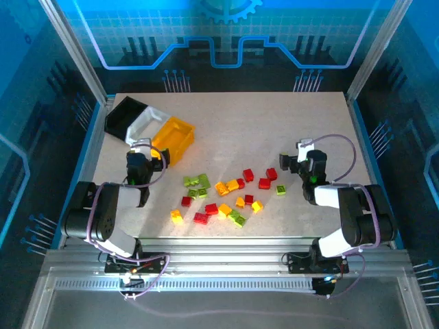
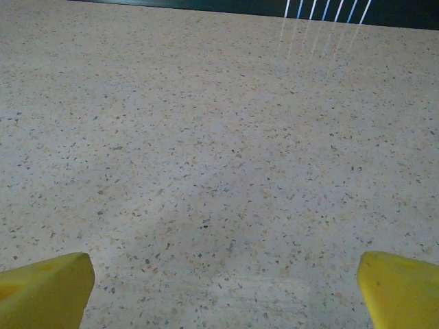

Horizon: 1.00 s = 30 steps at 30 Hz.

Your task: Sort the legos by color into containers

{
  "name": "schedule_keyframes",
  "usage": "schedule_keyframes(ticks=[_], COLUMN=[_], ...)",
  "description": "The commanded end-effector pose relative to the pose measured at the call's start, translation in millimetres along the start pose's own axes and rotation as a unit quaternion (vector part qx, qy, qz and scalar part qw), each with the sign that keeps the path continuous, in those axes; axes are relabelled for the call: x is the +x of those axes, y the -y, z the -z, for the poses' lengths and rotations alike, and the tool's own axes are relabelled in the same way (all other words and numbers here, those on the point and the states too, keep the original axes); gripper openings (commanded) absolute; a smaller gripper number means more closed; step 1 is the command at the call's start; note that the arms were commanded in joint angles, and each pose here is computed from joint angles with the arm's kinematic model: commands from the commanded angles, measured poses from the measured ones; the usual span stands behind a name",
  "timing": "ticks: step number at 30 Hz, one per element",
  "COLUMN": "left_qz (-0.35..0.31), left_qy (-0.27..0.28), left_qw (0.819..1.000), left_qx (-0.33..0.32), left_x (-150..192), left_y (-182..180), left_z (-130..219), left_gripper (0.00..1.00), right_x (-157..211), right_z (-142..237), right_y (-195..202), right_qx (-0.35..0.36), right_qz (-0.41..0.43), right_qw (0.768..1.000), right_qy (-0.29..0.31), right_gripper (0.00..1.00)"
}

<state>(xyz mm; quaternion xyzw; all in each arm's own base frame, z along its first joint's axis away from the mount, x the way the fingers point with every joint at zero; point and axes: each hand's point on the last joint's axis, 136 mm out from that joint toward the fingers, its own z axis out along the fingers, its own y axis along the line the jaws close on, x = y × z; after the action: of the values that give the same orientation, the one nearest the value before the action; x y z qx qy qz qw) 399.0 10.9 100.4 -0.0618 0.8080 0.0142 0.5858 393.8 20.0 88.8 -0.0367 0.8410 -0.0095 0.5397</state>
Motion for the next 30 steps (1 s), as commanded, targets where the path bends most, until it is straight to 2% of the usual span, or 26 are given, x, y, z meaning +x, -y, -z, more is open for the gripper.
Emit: schedule_keyframes(ticks=[1, 30], left_qz=[0.01, 0.011], left_qy=[-0.001, -0.001], left_qw=[1.0, 1.0], left_qx=[0.004, 0.003], left_x=[5.6, 5.2], left_y=[-0.4, -0.9], left_z=[1.2, 1.0], left_gripper=[0.99, 0.99], right_x=[-6.7, -6.7], right_z=[-0.7, -0.8], right_y=[-2.7, -2.8], right_qx=[-0.004, -0.013], right_qz=[0.009, 0.004], right_qw=[1.0, 1.0], right_qy=[0.017, 0.016], right_gripper=[1.0, 1.0])
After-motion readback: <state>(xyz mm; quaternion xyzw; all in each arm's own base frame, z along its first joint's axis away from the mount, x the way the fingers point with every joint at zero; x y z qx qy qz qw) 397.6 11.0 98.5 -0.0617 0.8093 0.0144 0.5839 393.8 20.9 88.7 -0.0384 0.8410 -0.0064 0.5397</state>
